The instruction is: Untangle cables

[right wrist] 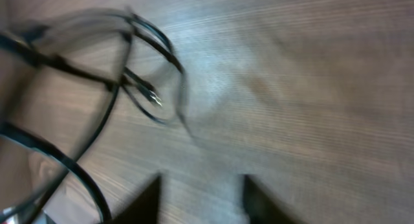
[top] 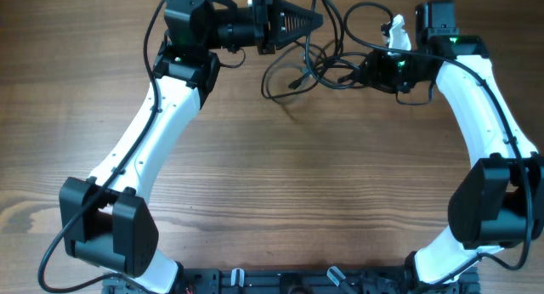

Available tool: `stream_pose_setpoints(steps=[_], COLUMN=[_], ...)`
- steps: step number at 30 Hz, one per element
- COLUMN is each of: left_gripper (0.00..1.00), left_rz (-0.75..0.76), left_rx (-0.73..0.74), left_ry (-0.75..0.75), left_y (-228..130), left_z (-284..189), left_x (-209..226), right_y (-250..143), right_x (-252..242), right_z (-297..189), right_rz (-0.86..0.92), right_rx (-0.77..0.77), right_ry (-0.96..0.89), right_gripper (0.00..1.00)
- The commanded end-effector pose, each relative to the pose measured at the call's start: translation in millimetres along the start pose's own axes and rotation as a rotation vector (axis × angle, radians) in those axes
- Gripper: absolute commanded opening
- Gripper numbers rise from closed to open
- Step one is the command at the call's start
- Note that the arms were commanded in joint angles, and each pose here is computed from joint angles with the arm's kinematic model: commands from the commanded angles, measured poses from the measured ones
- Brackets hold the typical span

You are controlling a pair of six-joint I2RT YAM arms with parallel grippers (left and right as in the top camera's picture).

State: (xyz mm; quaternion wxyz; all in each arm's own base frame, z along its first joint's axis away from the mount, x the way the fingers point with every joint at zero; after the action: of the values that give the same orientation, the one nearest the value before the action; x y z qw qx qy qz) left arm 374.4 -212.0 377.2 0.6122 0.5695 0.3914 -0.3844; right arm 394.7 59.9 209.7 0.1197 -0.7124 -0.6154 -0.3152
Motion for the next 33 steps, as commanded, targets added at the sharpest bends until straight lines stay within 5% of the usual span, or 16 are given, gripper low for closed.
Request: stream_pose_setpoints(steps=[1, 7, 16, 22, 26, 28, 33], left_gripper=[0.04, 0.04, 0.04, 0.04, 0.04, 0.04, 0.04], left_rz=[-0.028, -0.13, -0.133, -0.133, -0.133, -0.132, -0.073], left_rx=[0.061, 0.032, 0.02, 0.02, 0.021, 0.031, 0.055], left_ry=[-0.014, 0.122, 0.131, 0.131, 0.13, 0.123, 0.054], left_y=[-4.6, -11.2, -10.2, -10.3, -10.5, -11.2, -6.5], left_z=[-3.8, -17.0, -17.0, -16.9, -16.6, -16.7, -17.5], left_x=[-9.6, 27.8, 29.0, 29.0, 28.7, 27.9, 10.5], right_y=[16.6, 29.5, 6.4, -6.2, -13.8, -12.2, -8.8], right_x=[25.2, 60.6, 97.6, 101.5, 91.3, 66.6, 9.4], right_z=[-10.2, -56.8, -95.1, -76.6, -31.4, -8.4, 29.6], right_rz=[-0.157, -0.249, -0.367, -0.428, -0.307, -0.088, 0.158], right_rx=[-0.037, -0.16, -0.153, -0.094, -0.04, -0.037, -0.014], right_ry=[0.183, 0.211, 0.435, 0.369, 0.152, -0.027, -0.125], right_gripper=[0.7, 0.74, 0.74, 0.76, 0.75, 0.7, 0.64])
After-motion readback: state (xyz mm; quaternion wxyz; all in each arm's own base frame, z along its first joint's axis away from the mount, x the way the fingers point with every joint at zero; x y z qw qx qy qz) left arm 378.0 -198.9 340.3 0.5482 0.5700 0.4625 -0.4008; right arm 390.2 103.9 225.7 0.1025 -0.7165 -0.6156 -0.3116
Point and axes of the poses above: each gripper's point midway between its finger pads, its own z axis out along the fingers, its own x axis along the line the jaws close on, y = z × x, the point moved 8 cm from there along -z, back along the fingers, and after that the axes turned 6 degrees about z, right-handed, at the moved point
